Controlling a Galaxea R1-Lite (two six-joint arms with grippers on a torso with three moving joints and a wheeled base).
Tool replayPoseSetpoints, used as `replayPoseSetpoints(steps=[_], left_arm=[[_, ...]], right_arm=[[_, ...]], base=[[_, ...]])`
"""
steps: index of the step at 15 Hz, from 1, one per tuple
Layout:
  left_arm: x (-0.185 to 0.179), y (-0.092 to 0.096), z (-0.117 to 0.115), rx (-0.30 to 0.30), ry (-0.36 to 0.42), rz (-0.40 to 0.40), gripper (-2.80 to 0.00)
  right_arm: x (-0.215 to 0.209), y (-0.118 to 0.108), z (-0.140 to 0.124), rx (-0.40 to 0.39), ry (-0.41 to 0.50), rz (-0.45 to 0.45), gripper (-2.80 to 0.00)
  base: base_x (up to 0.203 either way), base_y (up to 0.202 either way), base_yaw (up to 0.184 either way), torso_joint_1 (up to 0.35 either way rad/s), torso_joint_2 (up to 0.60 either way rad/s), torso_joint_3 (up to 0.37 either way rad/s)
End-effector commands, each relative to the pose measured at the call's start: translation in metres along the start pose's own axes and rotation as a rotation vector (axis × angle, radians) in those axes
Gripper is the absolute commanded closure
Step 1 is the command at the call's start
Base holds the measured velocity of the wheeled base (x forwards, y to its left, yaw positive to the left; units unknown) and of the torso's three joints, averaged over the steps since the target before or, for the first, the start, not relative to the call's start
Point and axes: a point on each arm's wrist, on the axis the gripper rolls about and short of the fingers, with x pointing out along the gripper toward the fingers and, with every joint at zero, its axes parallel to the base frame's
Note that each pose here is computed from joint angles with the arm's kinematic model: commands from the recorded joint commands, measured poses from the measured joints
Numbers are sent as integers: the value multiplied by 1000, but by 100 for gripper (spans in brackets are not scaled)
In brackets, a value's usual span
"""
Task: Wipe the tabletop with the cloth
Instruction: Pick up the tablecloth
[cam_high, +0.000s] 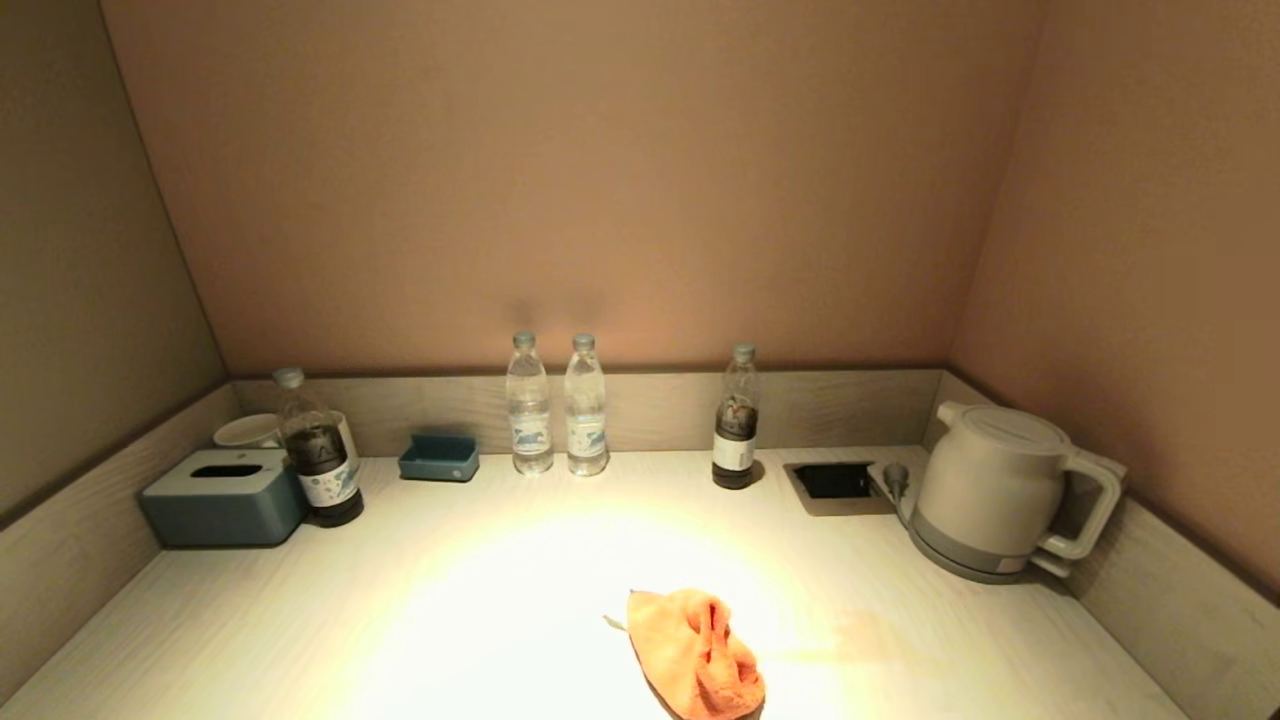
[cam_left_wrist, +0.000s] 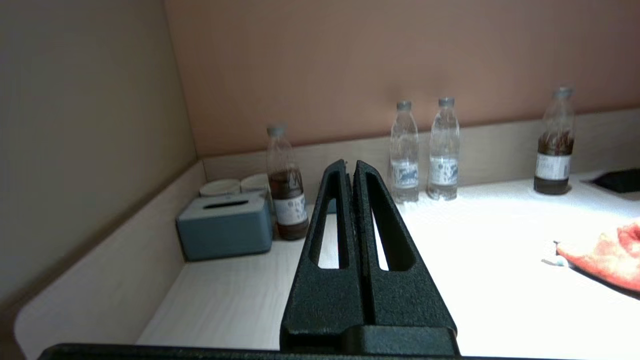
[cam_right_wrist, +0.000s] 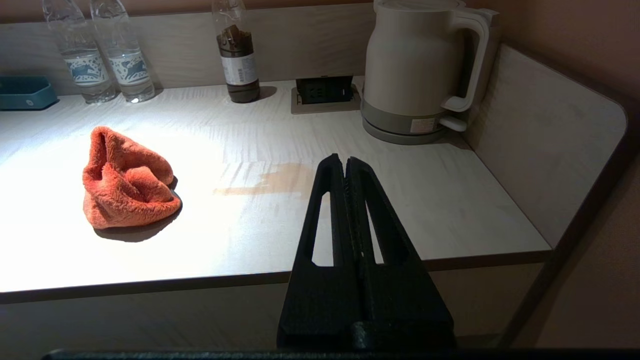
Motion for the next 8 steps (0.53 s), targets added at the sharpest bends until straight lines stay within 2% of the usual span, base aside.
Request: replayPoseSetpoints(steps=[1,4,8], left_arm=[[1,-1,-14,-8,44,-2,0],[1,-1,-18,-40,63,2,0],[0,-2,-26,-57,141,1,0]], right_arm=[[0,0,0,0,0,0,0],[0,0,0,0,0,0,0],[0,0,0,-1,0,0,0]], base=[[0,0,0,0,0,0],[0,0,0,0,0,0],[0,0,0,0,0,0]])
